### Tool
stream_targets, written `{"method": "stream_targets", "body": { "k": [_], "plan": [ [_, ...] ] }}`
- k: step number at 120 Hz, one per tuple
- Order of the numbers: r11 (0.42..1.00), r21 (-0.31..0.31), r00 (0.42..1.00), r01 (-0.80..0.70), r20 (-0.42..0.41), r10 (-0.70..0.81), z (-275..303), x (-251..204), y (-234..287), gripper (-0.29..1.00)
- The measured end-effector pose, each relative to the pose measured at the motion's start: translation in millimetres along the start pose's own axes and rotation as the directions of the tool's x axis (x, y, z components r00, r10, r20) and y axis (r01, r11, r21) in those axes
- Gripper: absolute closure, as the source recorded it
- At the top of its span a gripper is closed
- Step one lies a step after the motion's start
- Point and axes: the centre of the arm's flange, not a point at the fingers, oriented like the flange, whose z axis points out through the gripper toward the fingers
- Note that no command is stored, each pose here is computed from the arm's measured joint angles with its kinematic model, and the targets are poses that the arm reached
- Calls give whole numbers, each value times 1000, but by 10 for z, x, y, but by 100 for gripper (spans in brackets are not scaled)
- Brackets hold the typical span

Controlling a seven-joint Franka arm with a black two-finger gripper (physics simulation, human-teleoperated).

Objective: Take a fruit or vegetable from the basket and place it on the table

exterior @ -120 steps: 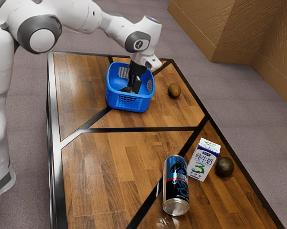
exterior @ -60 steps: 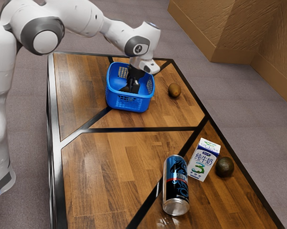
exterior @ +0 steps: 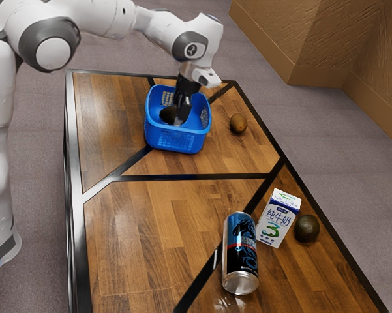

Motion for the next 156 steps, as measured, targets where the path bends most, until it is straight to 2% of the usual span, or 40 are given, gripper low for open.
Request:
{"method": "stream_targets", "body": {
  "k": [13, 23, 32, 39, 54, 62, 68, 81, 87, 110, 136, 156],
  "plan": [
    [1000, 11, 1000, -3, 5, 3, -478, -166, 75, 33],
    [998, 48, 998, -47, -40, 49, -1084, -178, 393, 34],
    [986, 93, 987, -136, -77, 144, -1539, -104, 1037, 34],
    [969, 115, 970, -218, -79, 228, -1686, -3, 1637, 35],
    [904, 142, 912, -403, -25, 410, -1544, 201, 2973, 35],
    [881, 145, 890, -451, -1, 456, -1399, 263, 3387, 36],
    [894, 143, 904, -424, 2, 429, -1336, 322, 3304, 36],
    [954, 131, 962, -269, -16, 273, -1329, 387, 2519, 36],
    [965, 133, 973, -226, -21, 231, -1336, 387, 2338, 37],
    [963, 161, 975, -218, -14, 223, -1321, 410, 2527, 37],
    [972, 152, 984, -177, 4, 179, -1157, 535, 2434, 34],
    [977, 141, 987, -159, 27, 157, -956, 671, 2385, 37]
  ]
}}
